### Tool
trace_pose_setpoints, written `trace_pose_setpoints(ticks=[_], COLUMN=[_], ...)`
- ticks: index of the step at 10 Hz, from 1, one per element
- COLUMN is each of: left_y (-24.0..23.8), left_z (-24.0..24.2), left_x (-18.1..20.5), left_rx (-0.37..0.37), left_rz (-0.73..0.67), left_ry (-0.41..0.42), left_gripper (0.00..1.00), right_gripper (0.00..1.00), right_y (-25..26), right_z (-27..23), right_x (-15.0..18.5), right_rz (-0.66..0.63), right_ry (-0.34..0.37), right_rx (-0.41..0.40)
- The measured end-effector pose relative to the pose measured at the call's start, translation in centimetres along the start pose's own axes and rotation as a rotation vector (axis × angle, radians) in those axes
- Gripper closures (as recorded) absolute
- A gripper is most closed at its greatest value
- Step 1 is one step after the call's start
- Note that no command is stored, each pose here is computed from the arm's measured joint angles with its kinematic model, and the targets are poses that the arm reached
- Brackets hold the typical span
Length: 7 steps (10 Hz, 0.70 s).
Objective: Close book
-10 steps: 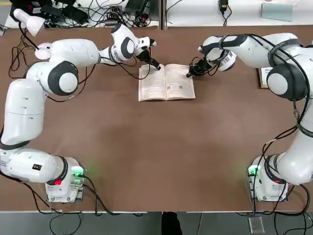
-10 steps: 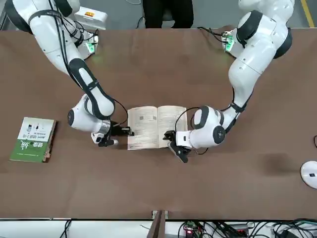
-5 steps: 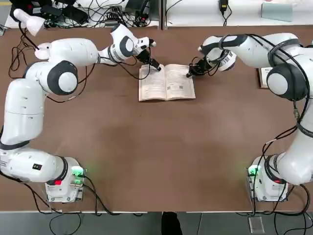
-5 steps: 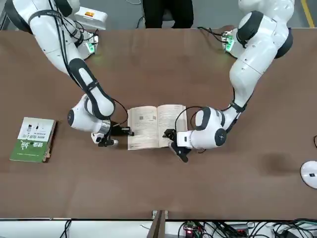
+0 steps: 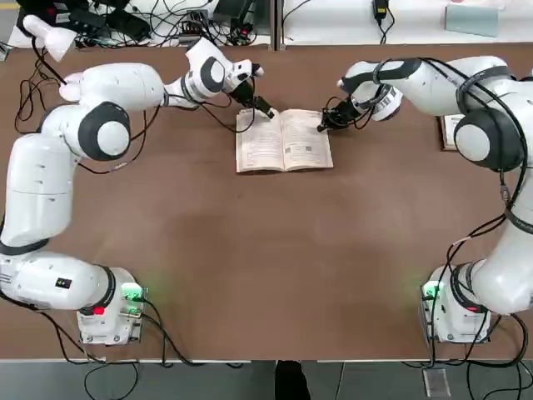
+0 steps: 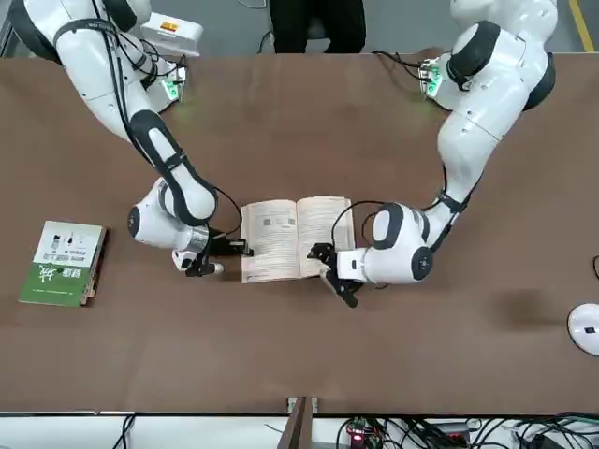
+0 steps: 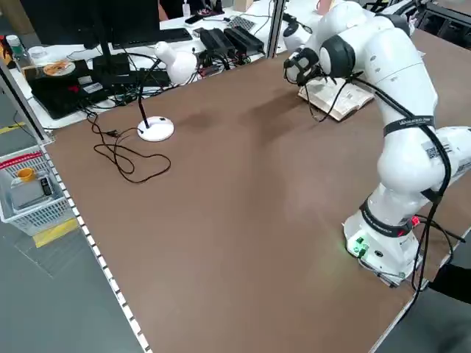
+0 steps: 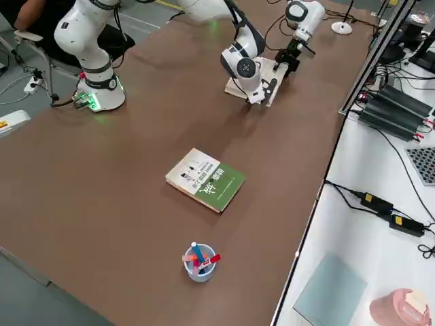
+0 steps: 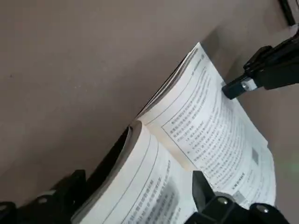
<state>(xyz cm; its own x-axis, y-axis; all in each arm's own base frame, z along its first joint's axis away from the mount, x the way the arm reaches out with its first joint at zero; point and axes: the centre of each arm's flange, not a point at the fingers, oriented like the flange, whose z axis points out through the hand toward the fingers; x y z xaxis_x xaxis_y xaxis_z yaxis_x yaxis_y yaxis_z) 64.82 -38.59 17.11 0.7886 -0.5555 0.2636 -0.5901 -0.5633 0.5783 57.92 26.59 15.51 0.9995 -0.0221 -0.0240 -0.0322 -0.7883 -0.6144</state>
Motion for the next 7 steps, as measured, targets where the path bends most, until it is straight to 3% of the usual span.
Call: trace_pose_setpoints(ticks=[7], left_y=[0.40], left_z=[-0.54], left_x=[0.39], left_rx=[-0.070], left_rz=[-0.043], left_ry=[0.009], left_gripper=[0.00], right_gripper=[0.97], right_y=[0.00], right_z=[0.00], right_x=[0.00], right_rz=[0.001], right_ry=[0.000], right_rx=[0.000])
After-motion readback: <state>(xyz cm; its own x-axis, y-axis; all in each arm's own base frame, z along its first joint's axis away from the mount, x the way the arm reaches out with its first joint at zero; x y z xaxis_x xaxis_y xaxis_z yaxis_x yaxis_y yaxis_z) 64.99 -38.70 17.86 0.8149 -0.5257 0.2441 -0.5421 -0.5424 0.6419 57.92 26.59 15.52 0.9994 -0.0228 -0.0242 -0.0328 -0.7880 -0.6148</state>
